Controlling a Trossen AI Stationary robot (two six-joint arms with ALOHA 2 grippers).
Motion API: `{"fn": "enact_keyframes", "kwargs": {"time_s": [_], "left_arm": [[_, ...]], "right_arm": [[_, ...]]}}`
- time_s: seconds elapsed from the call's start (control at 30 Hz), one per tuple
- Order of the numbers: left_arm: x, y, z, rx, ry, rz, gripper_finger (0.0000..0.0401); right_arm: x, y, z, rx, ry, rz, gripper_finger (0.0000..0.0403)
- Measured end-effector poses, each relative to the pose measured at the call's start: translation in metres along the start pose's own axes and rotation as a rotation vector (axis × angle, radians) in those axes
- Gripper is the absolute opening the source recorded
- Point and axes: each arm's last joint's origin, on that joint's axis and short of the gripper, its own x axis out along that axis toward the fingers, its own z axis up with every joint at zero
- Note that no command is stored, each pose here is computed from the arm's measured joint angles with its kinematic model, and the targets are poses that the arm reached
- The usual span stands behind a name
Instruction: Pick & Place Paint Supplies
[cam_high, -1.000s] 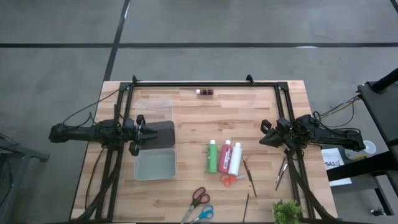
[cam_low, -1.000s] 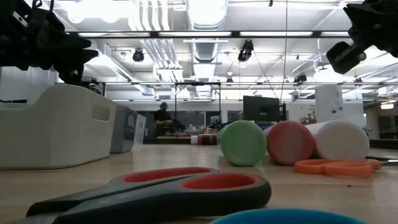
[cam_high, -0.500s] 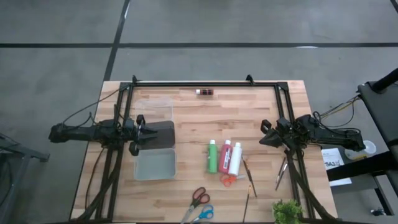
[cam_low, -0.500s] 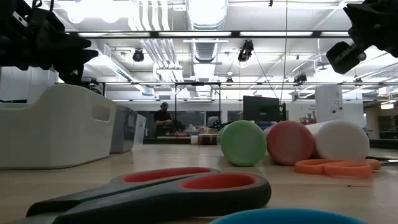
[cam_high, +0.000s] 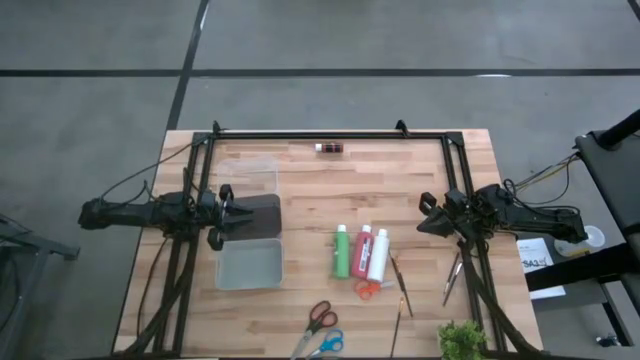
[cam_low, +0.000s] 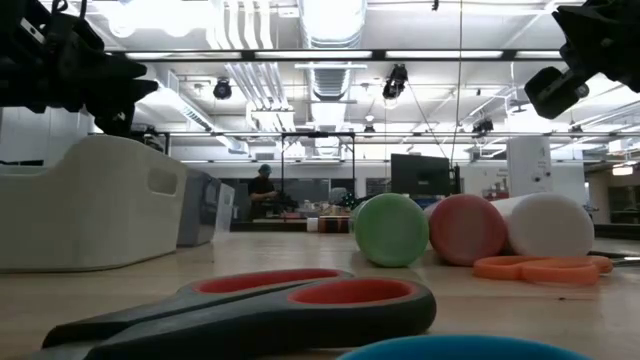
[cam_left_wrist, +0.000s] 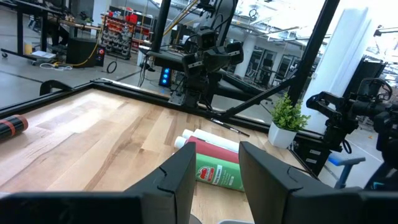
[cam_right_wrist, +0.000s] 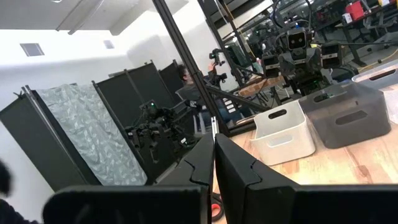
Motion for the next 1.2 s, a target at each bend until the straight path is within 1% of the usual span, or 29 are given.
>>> {"fn": "enact_keyframes", "kwargs": {"time_s": [0.87,0.93,1.0,1.07,1.1,1.17,1.2], "left_arm": [[0.000,0.000,0.000,0.000,0.000,0.000,0.0130],[0.000,0.000,0.000,0.000,0.000,0.000,0.0130],[0.000,0.000,0.000,0.000,-0.001,0.000,0.0130],[0.000,0.000,0.000,0.000,0.000,0.000,0.0130],[0.000,0.000,0.000,0.000,0.000,0.000,0.0130],[0.000,0.000,0.000,0.000,0.000,0.000,0.0130],[0.000,0.000,0.000,0.000,0.000,0.000,0.0130]], "right_arm": [[0.000,0.000,0.000,0.000,0.000,0.000,0.0012],[0.000,0.000,0.000,-0.034,-0.013,-0.018,0.0012],[0.000,-0.001,0.002,-0.038,-0.047,-0.059,0.0012],[0.000,-0.001,0.005,-0.028,-0.116,-0.104,0.0012],[-0.001,-0.001,0.009,-0.056,-0.180,-0.136,0.0012],[-0.003,0.002,0.020,-0.180,-0.344,-0.228,0.0012],[-0.005,0.004,0.024,-0.244,-0.403,-0.254,0.0012]]}}
